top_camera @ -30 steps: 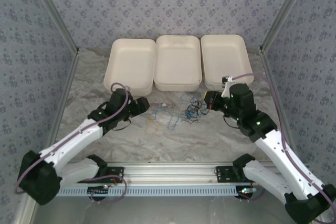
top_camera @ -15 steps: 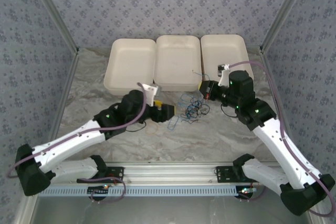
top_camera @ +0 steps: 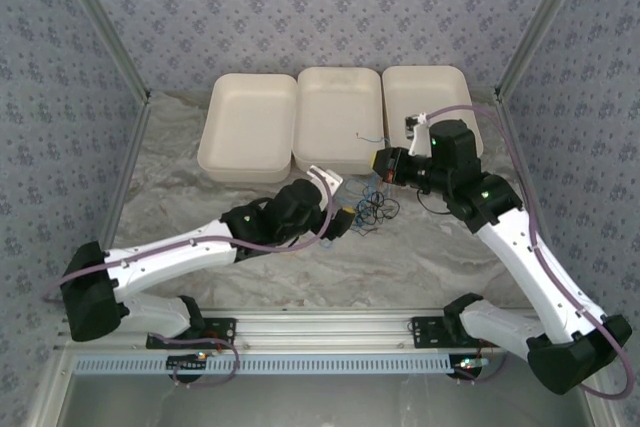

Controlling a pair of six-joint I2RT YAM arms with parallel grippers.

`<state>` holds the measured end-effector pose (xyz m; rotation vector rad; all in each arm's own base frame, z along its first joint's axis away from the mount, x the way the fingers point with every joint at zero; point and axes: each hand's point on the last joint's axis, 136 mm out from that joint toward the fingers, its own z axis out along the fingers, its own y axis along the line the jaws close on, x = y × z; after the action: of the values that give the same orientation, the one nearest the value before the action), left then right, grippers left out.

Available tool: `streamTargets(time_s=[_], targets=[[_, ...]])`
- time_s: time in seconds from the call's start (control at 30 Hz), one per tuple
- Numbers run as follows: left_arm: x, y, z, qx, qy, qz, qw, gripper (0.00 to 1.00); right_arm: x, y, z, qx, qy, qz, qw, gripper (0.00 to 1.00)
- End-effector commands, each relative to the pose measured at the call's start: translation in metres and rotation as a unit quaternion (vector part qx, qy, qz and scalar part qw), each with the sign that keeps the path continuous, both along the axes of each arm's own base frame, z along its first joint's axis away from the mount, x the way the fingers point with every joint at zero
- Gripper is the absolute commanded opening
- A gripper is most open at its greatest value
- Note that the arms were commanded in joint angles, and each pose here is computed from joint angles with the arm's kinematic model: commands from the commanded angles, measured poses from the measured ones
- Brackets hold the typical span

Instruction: Untangle the cables

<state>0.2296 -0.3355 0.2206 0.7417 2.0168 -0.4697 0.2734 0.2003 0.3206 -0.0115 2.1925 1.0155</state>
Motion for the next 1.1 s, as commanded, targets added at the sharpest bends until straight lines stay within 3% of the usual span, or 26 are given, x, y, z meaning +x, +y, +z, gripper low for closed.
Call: streamTargets(time_s=[0.0,0.1,0.17,0.23,0.27,0.7,0.93,1.07], targets=[[0.015,-0.005,0.022,-0.004,-0.052,0.021,0.998,0.87,-0.005,0.002,0.023,0.014,-0.017,0.016,1.0,0.0],[0.017,-0.012,0.02,-0.004,-0.055,0.014,0.998,0.78,-0.005,0.003,0.025,0.015,-0.018,0.016,1.0,0.0],[0.013,-0.02,0.018,-0.006,-0.048,-0.003,0.999,0.48,-0.004,0.002,0.026,0.015,-0.02,0.015,1.0,0.0],[0.009,-0.025,0.015,-0.008,-0.041,-0.018,0.999,0.03,-0.001,0.001,0.028,0.015,-0.023,0.01,1.0,0.0],[0.006,-0.026,0.014,-0.012,-0.037,-0.023,0.999,0.0,0.0,0.001,0.03,0.016,-0.027,0.009,0.999,0.0],[-0.048,-0.035,-0.015,-0.074,0.018,-0.063,0.995,0.0,0.025,-0.007,0.095,0.072,-0.176,-0.032,0.981,0.0],[-0.067,-0.057,-0.013,-0.1,0.027,-0.088,0.991,0.0,0.017,-0.012,0.113,0.098,-0.281,-0.033,0.954,0.0],[-0.072,-0.063,-0.014,-0.115,0.036,-0.094,0.988,0.0,0.018,-0.007,0.11,0.086,-0.288,-0.02,0.954,0.0]])
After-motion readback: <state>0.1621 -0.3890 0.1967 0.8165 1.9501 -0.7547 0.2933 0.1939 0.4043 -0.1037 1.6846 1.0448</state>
